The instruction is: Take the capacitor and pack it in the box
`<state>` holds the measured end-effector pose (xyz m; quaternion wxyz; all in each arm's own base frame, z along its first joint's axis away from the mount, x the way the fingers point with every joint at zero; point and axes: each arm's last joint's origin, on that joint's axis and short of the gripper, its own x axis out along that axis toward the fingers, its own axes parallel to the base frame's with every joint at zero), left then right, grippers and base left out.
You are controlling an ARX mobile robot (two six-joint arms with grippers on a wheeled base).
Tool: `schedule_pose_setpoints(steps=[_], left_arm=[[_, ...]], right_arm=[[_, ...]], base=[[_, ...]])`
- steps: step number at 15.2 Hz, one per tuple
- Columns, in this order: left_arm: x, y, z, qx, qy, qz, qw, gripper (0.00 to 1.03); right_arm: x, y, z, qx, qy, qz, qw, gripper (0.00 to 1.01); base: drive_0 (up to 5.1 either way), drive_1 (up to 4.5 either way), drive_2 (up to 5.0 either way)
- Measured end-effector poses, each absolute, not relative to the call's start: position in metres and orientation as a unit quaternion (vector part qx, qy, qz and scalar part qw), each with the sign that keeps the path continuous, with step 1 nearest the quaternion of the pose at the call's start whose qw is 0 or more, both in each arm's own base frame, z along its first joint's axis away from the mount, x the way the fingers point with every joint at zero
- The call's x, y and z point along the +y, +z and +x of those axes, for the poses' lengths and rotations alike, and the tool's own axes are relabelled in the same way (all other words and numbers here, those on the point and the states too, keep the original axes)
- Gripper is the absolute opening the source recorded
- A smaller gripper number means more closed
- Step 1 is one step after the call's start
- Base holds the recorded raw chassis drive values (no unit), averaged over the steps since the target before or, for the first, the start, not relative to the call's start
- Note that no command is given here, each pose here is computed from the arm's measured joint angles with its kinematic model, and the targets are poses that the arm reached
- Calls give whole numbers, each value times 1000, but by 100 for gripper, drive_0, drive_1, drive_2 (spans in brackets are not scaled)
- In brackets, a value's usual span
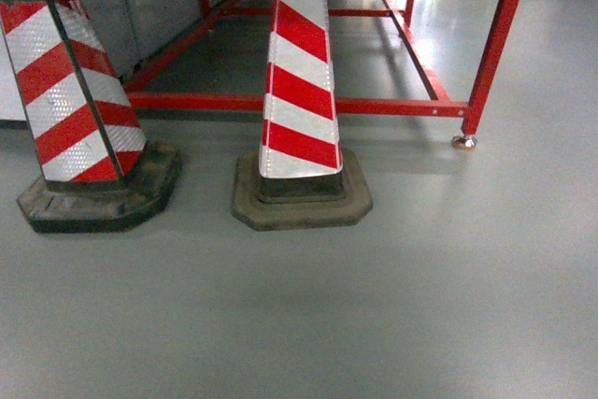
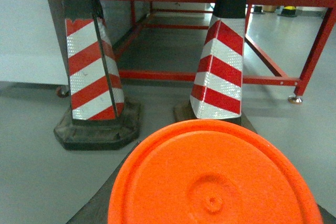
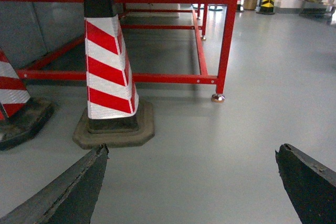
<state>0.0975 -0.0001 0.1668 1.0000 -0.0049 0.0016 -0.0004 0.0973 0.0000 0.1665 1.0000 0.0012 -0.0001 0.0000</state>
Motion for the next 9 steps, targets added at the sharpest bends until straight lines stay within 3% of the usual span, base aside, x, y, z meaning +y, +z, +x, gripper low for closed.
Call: schedule_pose_setpoints(steps=[9], left_arm=[[0,167,97,2,0,-5,1000,43]], right_arm=[[0,166,97,2,0,1,1000,98]], base=[[1,398,-396]])
